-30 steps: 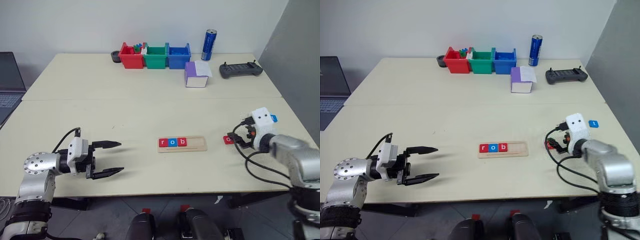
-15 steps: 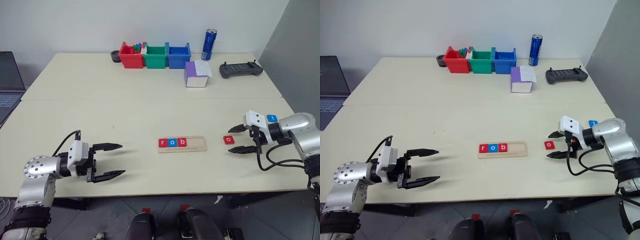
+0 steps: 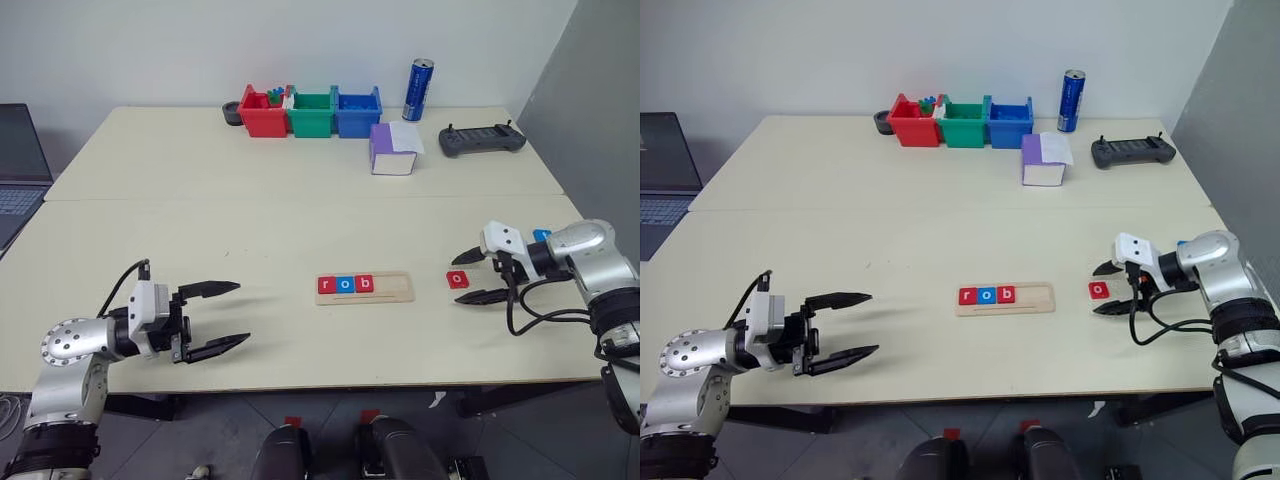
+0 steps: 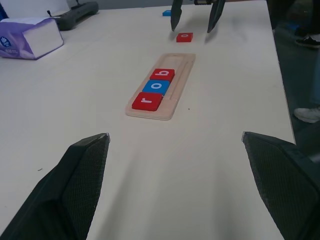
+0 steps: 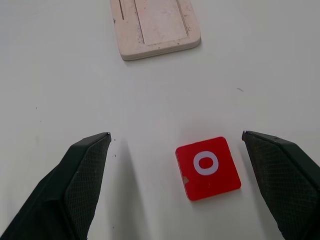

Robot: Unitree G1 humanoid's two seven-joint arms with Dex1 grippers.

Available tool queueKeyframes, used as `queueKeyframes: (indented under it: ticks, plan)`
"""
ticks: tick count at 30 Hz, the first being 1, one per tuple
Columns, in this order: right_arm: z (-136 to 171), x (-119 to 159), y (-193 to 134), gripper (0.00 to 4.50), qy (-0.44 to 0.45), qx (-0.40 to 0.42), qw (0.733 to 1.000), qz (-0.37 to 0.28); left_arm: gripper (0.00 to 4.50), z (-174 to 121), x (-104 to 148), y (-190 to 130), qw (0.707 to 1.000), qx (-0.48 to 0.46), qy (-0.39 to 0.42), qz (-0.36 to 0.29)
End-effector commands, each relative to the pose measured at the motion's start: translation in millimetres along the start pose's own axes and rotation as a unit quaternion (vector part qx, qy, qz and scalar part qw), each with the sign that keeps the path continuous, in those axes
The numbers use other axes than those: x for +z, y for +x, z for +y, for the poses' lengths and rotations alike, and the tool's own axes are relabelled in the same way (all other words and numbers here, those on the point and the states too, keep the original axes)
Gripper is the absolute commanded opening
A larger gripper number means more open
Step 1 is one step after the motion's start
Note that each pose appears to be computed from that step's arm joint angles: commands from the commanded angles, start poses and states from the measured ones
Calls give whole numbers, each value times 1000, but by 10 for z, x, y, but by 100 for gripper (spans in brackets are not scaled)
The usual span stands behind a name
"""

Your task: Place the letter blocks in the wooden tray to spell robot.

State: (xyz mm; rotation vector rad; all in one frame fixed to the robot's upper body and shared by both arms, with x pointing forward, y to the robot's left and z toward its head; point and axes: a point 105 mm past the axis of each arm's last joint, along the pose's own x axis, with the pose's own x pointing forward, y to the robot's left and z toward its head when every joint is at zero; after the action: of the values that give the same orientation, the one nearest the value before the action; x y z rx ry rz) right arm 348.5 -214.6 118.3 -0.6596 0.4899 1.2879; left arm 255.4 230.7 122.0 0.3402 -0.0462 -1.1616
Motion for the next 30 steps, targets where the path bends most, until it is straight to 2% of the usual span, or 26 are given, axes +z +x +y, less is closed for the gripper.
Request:
queueKeyframes:
  ticks: [1,8,24,25,26,30]
  plan:
    - [-23,90,-73,447,-23,10,1000,-3,450,29,114,-1,1000,4,18,-18]
    - [-79,117,-84,447,-30,5,1000,-5,450,19,83,4,1000,-3,14,-9]
    - [-98,-157,36,447,-31,12,997,74,450,15,70,-52,1000,0,15,9]
    - [-97,-164,40,411,-30,13,997,76,450,15,70,-57,1000,0,15,10]
    - [-97,-168,41,395,-29,14,997,77,450,14,72,-58,1000,0,15,10]
    - [-97,-187,36,259,-24,18,996,83,450,10,76,-62,1000,1,16,12]
